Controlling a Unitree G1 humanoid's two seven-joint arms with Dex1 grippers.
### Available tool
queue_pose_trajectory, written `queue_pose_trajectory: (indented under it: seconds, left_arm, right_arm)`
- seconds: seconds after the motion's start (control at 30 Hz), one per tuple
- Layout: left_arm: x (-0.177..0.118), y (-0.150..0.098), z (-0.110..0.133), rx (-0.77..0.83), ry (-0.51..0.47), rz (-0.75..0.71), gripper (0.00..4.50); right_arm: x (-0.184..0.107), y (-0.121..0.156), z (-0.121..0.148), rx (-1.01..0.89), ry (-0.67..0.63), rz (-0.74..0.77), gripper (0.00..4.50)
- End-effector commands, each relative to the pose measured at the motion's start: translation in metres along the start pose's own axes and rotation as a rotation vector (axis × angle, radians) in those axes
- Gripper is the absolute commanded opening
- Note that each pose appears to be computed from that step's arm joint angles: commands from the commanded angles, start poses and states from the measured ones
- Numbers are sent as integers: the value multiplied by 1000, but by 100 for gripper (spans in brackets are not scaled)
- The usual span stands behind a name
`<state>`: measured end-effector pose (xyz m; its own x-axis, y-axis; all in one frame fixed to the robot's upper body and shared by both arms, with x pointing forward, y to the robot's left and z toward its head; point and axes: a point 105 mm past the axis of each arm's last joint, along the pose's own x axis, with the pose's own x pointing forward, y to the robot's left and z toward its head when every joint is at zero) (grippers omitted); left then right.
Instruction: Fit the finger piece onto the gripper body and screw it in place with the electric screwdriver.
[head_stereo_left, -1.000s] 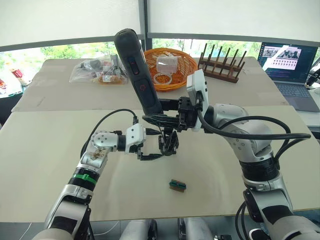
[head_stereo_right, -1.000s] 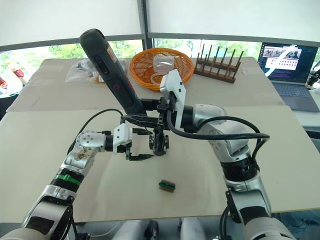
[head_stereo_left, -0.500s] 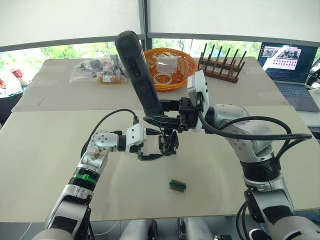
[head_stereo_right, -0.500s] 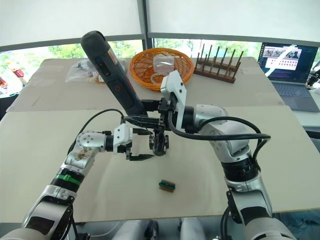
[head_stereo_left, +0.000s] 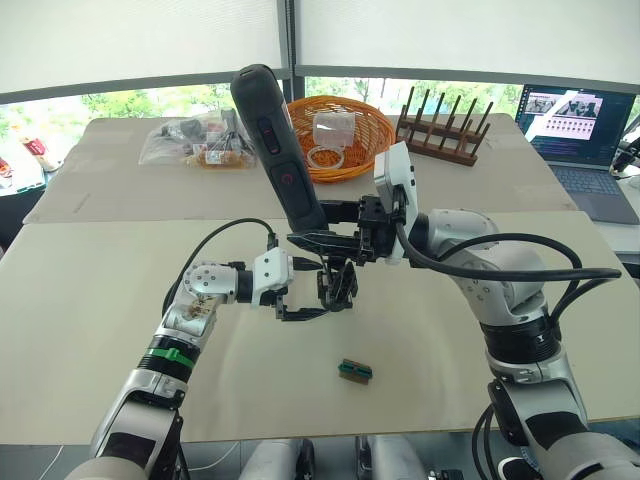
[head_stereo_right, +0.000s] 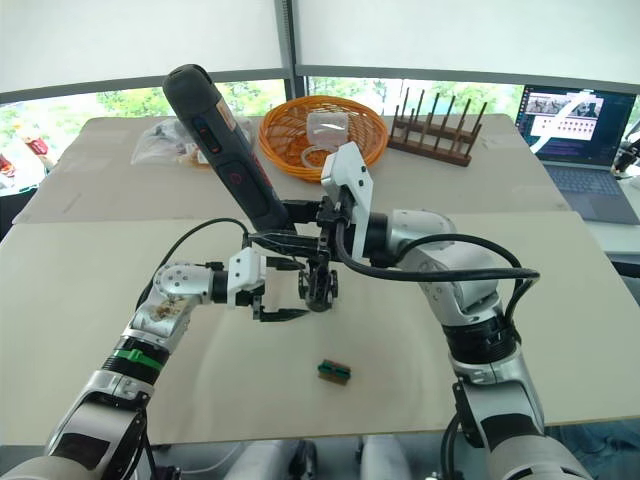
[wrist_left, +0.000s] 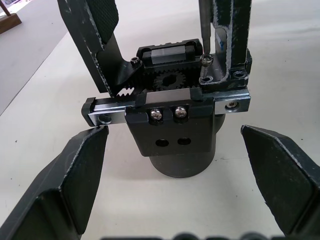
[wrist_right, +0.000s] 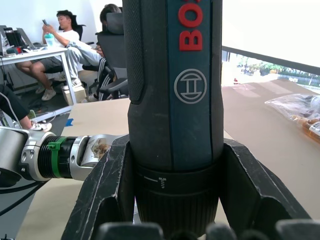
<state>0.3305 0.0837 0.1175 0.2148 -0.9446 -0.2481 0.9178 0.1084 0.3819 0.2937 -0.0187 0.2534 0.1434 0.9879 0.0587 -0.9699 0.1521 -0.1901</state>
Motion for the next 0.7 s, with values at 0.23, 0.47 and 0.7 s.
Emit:
queue_pose_trajectory:
  seconds: [0.23,0.47,0.7]
  left_arm:
    - [0,4,8,49,-15,7,450]
    - [2,5,7,49,-15,10,450]
    - [1,5,6,49,-15,13,450]
  right_arm:
    - [-4,2,18,-76,-75,-4,191]
    - [-5,1,18,-78,-72,-8,191]
    - [-4,1,19,-59,-77,-8,191]
